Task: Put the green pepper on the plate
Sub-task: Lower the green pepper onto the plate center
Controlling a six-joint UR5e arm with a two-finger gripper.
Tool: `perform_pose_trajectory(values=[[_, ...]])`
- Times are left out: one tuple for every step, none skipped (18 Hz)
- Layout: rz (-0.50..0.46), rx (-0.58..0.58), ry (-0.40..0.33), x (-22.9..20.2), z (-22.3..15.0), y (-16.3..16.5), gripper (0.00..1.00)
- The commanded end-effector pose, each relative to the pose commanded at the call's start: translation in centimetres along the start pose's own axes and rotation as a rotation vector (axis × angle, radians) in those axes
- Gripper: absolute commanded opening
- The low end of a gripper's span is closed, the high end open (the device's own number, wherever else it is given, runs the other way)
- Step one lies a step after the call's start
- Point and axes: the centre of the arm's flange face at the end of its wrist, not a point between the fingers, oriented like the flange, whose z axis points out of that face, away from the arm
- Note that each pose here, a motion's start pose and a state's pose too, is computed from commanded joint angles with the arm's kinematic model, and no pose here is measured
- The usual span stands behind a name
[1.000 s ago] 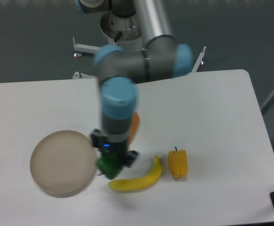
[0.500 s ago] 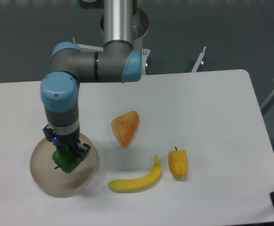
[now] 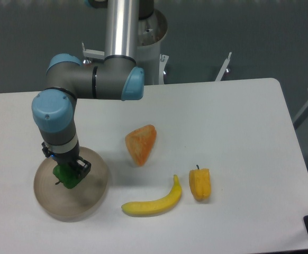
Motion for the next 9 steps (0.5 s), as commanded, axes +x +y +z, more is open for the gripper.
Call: perform_pose_trajectory(values=[[-0.002,-0.017,-0.004,-0.1,0.7,0.2,0.36],[-0.002,-0.029,-0.017,-0.1,1.0,0.3,0.36],[-0.004,-0.036,-0.02,-0.1,1.2,0.5,0.36],[-0.008,-0.042,-0.018,0.0,1.4,0.6,0.36],[-0.018,-0.044,-0.016,0.1,1.6,0.6,0.36],[-0.03,-0.043,-0.017,0.2,1.5,0.6,0.36],[-0.036,-0.044,-0.016,0.2,1.7,0.5,0.36],[-0.038,-0.037,-0.02,0.1,2.0,0.4,0.36],[-0.04,-0.02,-0.029,0.0,2.0,0.2,0.36]])
